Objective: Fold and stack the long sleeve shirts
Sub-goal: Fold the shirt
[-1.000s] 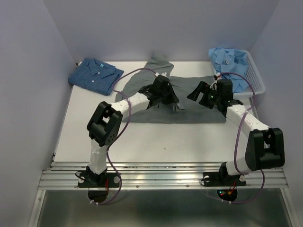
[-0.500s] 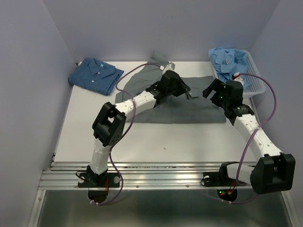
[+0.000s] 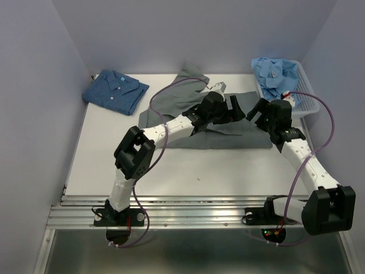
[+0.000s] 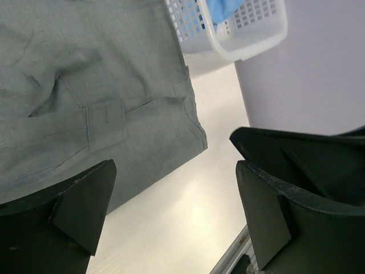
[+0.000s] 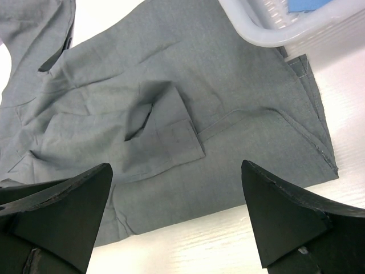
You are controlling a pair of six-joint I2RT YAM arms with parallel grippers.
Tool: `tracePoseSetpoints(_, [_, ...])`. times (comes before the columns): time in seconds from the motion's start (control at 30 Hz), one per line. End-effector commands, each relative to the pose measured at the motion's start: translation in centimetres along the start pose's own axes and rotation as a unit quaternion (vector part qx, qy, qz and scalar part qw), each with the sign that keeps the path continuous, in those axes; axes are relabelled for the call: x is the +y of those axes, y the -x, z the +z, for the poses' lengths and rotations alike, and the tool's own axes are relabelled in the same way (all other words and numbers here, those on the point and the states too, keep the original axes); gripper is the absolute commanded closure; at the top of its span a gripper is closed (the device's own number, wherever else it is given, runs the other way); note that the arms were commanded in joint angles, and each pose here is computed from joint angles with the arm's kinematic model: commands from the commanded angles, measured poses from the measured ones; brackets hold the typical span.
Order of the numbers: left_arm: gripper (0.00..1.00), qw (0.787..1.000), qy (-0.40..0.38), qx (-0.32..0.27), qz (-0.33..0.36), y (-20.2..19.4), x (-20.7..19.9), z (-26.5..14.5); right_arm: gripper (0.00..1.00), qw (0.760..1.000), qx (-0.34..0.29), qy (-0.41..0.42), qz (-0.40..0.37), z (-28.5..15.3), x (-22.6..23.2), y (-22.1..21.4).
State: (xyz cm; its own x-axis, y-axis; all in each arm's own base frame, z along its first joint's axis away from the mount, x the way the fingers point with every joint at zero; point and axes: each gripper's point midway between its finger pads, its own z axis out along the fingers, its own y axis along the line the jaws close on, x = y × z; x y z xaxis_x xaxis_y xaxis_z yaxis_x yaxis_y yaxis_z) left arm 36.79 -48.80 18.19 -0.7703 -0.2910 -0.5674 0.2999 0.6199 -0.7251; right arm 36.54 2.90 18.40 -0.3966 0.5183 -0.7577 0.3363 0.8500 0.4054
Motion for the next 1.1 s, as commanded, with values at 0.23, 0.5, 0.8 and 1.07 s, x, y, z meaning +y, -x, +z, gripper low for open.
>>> tracePoseSetpoints(0.23, [0.01, 0.98, 0.041, -0.16, 0.108, 10.7, -3.2, -11.9, 0.0, 0.999, 0.02, 0.046, -0.011, 1.0, 2.2, 0.0])
tracePoseSetpoints(0.5, [0.01, 0.941, 0.269, -0.201, -0.034, 13.5, 15.9, -21.2, 0.0, 0.991, 0.104, 0.077, -0.022, 4.3, 4.4, -4.0])
tracePoseSetpoints(0.8, [0.01, 0.923, 0.341, -0.144, -0.102, 6.6, 27.8, -25.9, 0.0, 0.989, 0.146, 0.016, -0.036, 10.0, 2.7, -7.5])
tracePoseSetpoints(1.07, [0.02, 0.914, 0.381, -0.077, -0.121, 2.3, 32.1, -25.0, 0.0, 0.985, 0.168, -0.005, -0.048, 12.4, 1.4, -9.7])
